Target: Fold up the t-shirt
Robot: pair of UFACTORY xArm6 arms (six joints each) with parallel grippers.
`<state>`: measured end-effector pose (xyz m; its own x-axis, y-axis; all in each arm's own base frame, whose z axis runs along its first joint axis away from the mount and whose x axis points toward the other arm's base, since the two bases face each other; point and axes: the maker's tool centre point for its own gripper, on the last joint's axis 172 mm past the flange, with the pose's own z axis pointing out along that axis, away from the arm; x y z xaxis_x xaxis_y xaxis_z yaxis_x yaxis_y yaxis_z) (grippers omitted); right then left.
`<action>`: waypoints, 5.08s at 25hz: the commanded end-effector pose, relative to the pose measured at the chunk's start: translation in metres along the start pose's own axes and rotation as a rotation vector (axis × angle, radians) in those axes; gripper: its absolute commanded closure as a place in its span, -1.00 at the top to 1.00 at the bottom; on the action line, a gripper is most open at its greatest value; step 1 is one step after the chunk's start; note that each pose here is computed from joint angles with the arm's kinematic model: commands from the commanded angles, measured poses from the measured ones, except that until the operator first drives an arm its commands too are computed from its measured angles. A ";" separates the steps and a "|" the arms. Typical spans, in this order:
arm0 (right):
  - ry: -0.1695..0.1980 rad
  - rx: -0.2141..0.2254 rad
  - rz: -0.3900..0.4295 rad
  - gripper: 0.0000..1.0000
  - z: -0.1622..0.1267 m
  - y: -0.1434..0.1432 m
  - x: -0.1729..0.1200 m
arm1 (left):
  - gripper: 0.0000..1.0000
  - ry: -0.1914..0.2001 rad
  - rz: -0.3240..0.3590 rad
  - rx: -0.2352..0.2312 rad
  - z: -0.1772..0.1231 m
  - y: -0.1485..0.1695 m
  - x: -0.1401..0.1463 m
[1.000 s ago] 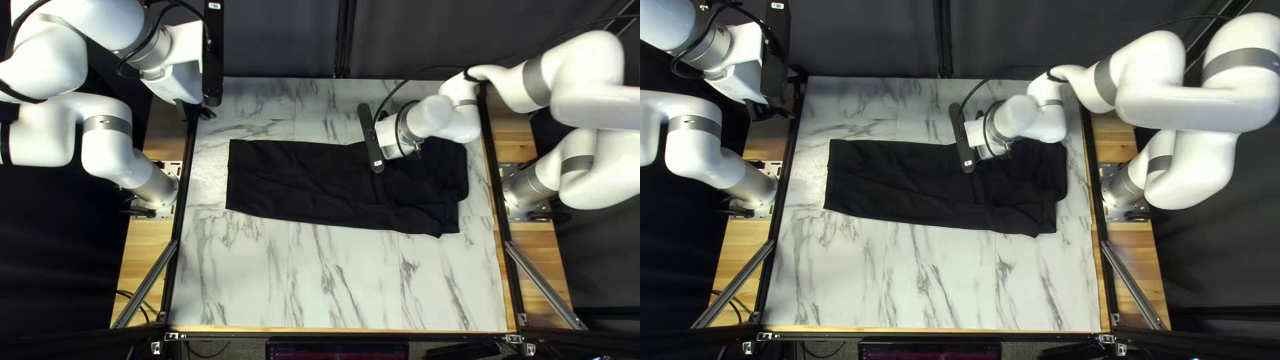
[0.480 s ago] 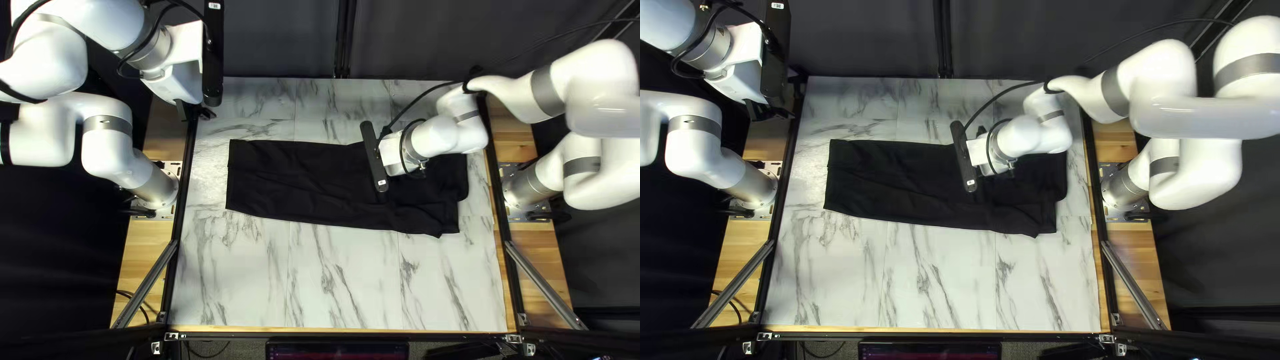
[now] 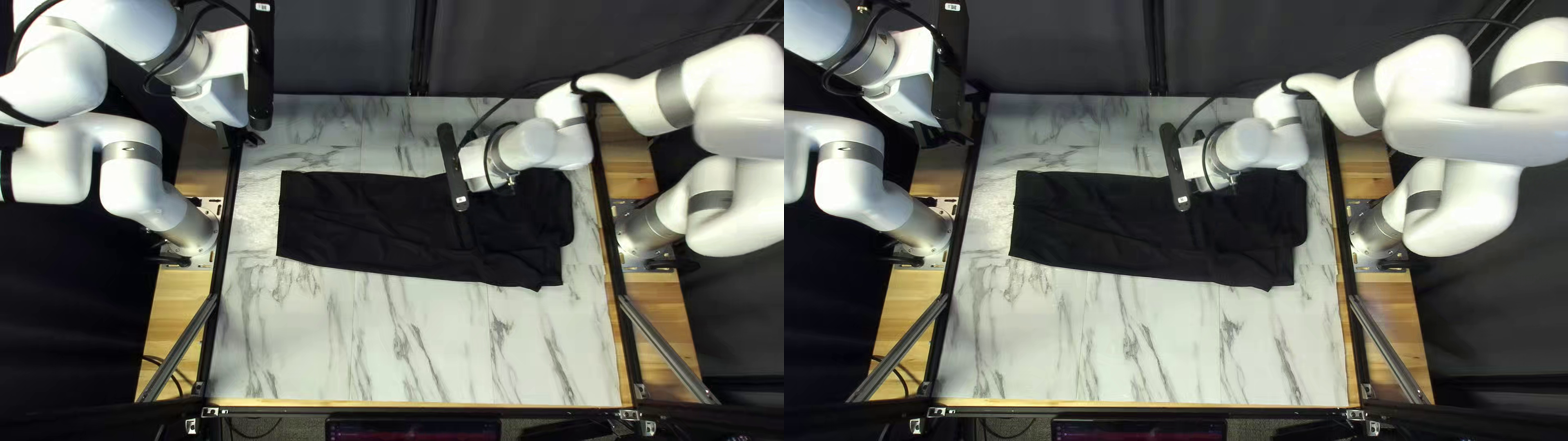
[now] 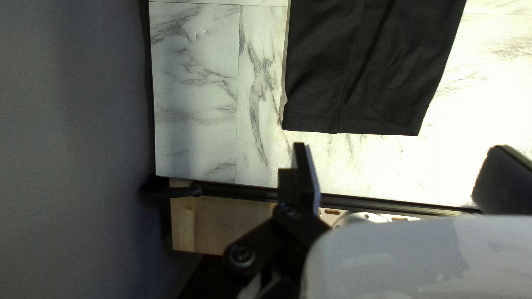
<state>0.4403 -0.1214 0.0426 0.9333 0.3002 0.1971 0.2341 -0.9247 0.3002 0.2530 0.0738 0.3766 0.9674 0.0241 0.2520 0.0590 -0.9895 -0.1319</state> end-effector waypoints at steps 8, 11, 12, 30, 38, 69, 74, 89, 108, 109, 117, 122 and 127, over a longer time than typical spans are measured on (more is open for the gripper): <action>0.011 0.009 -0.017 1.00 -0.008 -0.050 0.014 | 1.00 0.000 0.000 0.000 0.000 0.000 0.000; 0.012 -0.003 -0.019 1.00 -0.021 -0.048 0.015 | 1.00 0.000 0.000 0.000 0.000 0.000 0.000; 0.010 -0.009 -0.018 1.00 -0.026 -0.043 0.013 | 1.00 0.000 0.000 0.000 0.000 0.000 0.000; -0.017 0.002 0.004 1.00 0.011 -0.025 0.006 | 1.00 0.000 0.000 0.000 0.000 0.000 0.000; -0.006 -0.014 -0.008 1.00 -0.021 -0.038 0.013 | 1.00 0.000 0.000 0.000 0.000 0.000 0.000; -0.025 0.086 0.001 1.00 -0.127 -0.116 -0.028 | 1.00 0.000 0.000 0.000 0.000 0.000 0.000; -0.043 0.105 0.048 1.00 -0.127 -0.113 -0.032 | 1.00 0.000 0.000 0.000 0.000 0.000 0.000; 0.042 0.329 -0.025 1.00 -0.139 -0.163 0.011 | 1.00 0.000 0.000 0.000 0.000 0.000 0.000; 0.039 0.505 0.027 1.00 -0.083 -0.190 0.001 | 1.00 0.000 0.000 0.000 0.000 0.000 0.000; 0.036 0.510 0.026 1.00 -0.081 -0.190 0.000 | 1.00 0.000 0.000 0.000 0.000 0.000 0.000; 0.031 0.514 0.029 1.00 -0.084 -0.193 -0.002 | 1.00 0.000 0.000 0.000 0.000 0.000 0.000; 0.026 0.517 0.029 1.00 -0.082 -0.197 -0.005 | 1.00 0.000 0.000 0.000 0.000 0.000 0.000; 0.027 0.521 0.030 1.00 -0.076 -0.201 -0.006 | 1.00 0.000 0.000 0.000 0.000 0.000 0.000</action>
<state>0.3667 0.0796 0.0538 0.9360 0.2722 0.2231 0.3185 -0.9248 -0.2079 0.2530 0.0738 0.3766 0.9674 0.0241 0.2520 0.0590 -0.9895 -0.1319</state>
